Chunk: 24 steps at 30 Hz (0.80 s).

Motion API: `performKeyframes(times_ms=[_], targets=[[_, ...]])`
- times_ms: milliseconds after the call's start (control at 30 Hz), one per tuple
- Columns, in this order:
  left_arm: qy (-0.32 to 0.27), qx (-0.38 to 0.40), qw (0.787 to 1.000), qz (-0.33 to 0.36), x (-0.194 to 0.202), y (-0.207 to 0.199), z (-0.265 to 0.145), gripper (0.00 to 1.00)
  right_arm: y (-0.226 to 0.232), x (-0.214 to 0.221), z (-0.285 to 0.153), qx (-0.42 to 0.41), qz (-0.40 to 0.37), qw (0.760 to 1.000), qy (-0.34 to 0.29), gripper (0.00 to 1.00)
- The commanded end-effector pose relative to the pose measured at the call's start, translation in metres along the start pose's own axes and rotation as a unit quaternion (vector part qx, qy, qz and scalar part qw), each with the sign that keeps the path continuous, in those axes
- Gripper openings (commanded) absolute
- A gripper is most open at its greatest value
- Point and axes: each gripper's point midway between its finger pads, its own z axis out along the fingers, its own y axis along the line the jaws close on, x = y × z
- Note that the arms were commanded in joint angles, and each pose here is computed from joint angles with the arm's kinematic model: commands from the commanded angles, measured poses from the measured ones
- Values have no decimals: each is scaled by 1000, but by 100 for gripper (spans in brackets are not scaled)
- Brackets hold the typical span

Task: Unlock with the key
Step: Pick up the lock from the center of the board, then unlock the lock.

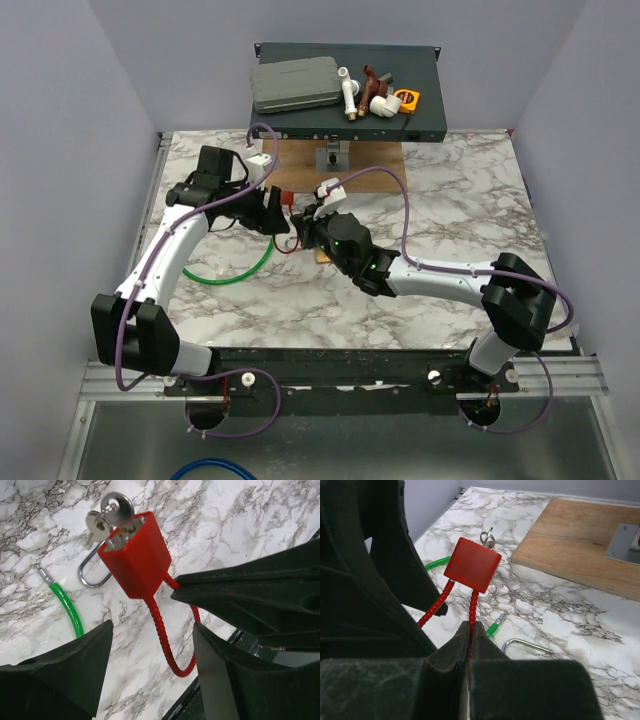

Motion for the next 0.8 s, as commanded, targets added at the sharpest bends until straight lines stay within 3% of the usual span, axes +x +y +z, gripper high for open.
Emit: performKeyframes(times_ms=[0,167,233,333,500,567,667,767], targets=[[-21,2,1000,8,-17,6,9,56,13,-33,0,-21,30,998,-41,1],[-42,7,999,27,-29,1,5,13,14,-31,-5,-31,34,998,-40,1],[-42,-3,998,44,-27,3,1,0,15,-31,-7,-37,36,998,-39,1],[-41,-26,996,77,-24,7,-6,0,17,-30,-10,-43,36,998,-34,2],[-21,-53,985,163,-22,7,-29,0,9,-39,-25,-61,21,998,-19,33],[-17,-58,979,196,-22,3,-40,0,-2,-53,-37,-95,31,995,-12,40],[-17,-55,964,260,-19,-8,-51,0,-20,-81,-59,-161,53,985,-5,42],[-6,-39,936,350,-4,-28,-56,0,-30,-116,-78,-226,41,973,-10,44]])
